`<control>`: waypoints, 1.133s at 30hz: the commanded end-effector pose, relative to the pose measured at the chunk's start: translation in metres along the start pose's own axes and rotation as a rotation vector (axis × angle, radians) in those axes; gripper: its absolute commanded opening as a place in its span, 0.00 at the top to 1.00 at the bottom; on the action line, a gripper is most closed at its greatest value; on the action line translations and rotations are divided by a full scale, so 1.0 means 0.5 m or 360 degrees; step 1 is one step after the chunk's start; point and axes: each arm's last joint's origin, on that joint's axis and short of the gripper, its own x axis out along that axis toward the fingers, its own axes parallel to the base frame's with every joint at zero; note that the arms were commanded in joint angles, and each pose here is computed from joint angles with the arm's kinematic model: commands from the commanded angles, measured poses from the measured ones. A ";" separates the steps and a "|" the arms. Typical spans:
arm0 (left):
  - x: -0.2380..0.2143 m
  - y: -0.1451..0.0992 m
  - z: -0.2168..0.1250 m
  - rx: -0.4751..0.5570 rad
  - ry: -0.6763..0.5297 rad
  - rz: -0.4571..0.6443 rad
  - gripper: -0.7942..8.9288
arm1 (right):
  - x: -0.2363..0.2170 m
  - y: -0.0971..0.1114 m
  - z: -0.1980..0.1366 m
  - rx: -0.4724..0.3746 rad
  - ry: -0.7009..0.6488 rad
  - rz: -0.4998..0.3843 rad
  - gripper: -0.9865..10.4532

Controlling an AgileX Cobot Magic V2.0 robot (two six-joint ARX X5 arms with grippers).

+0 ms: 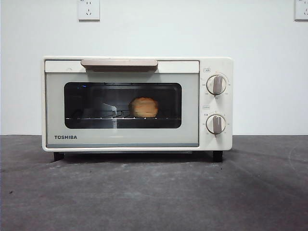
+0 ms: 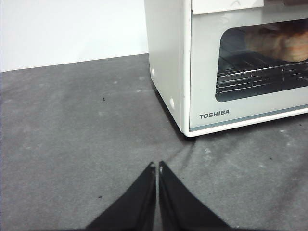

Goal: The left arm flap open the oven, the right arm pick bread and place it into oven, the left arm flap close the oven

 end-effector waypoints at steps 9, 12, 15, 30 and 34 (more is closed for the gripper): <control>0.004 -0.001 -0.015 -0.0016 0.0040 0.0000 0.90 | 0.007 -0.003 -0.061 0.0090 0.0099 -0.0011 0.91; 0.004 -0.001 -0.015 -0.0015 0.0040 0.0000 0.90 | 0.006 -0.003 -0.067 0.0096 0.0149 -0.0017 0.91; 0.004 -0.001 -0.015 -0.0015 0.0040 0.0000 0.90 | 0.005 -0.003 -0.076 0.0103 0.0223 -0.0030 0.91; 0.004 -0.001 -0.014 -0.0015 0.0039 0.0000 0.90 | 0.005 -0.006 -0.078 0.0102 0.0236 -0.0111 0.91; 0.004 -0.001 -0.014 -0.0015 0.0039 0.0000 0.90 | 0.005 -0.006 -0.078 0.0102 0.0236 -0.0111 0.91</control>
